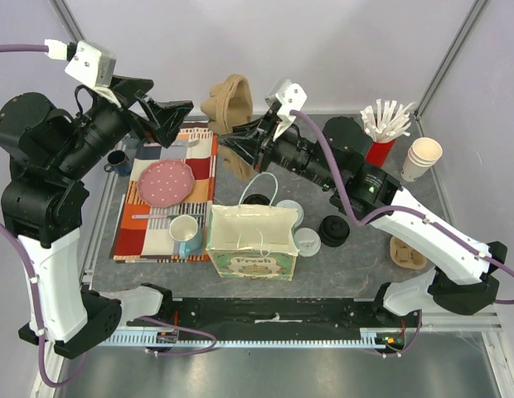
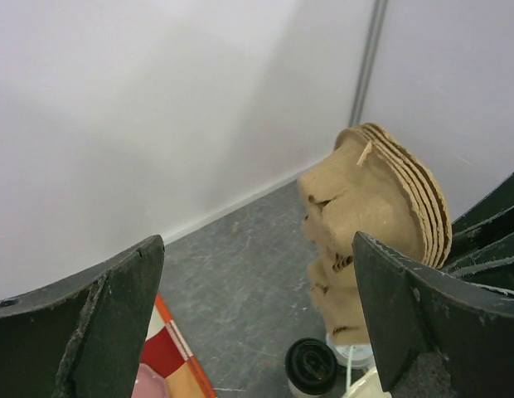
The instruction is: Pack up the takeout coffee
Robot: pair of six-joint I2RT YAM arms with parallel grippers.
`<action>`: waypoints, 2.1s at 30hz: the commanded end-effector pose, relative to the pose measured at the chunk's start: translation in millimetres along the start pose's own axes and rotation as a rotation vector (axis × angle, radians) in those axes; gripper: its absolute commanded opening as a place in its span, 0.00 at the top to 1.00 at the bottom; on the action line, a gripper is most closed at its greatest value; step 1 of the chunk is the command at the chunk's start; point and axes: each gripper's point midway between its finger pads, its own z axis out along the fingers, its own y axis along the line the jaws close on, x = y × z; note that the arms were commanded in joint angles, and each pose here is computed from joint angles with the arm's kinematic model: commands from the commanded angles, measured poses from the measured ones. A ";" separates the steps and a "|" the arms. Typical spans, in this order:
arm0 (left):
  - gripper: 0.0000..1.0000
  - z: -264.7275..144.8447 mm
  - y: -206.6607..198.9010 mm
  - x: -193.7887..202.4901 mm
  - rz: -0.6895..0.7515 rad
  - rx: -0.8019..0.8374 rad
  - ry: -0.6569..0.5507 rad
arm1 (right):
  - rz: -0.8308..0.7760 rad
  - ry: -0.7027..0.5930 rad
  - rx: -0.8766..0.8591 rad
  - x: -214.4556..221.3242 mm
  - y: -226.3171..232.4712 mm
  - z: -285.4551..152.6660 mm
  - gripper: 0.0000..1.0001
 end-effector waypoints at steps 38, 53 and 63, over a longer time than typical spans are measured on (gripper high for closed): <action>0.03 1.2 19.1 50.8 0.154 0.005 0.195 | -0.194 0.927 0.826 391.7 -443.3 -66.7 1.00; 0.03 5.3 15.0 48.3 0.154 0.037 0.187 | -0.149 0.961 0.818 379.5 -436.0 -75.6 0.20; 0.02 17.6 25.2 62.9 0.186 0.026 0.220 | -0.113 0.620 0.757 206.2 -371.8 -47.8 0.06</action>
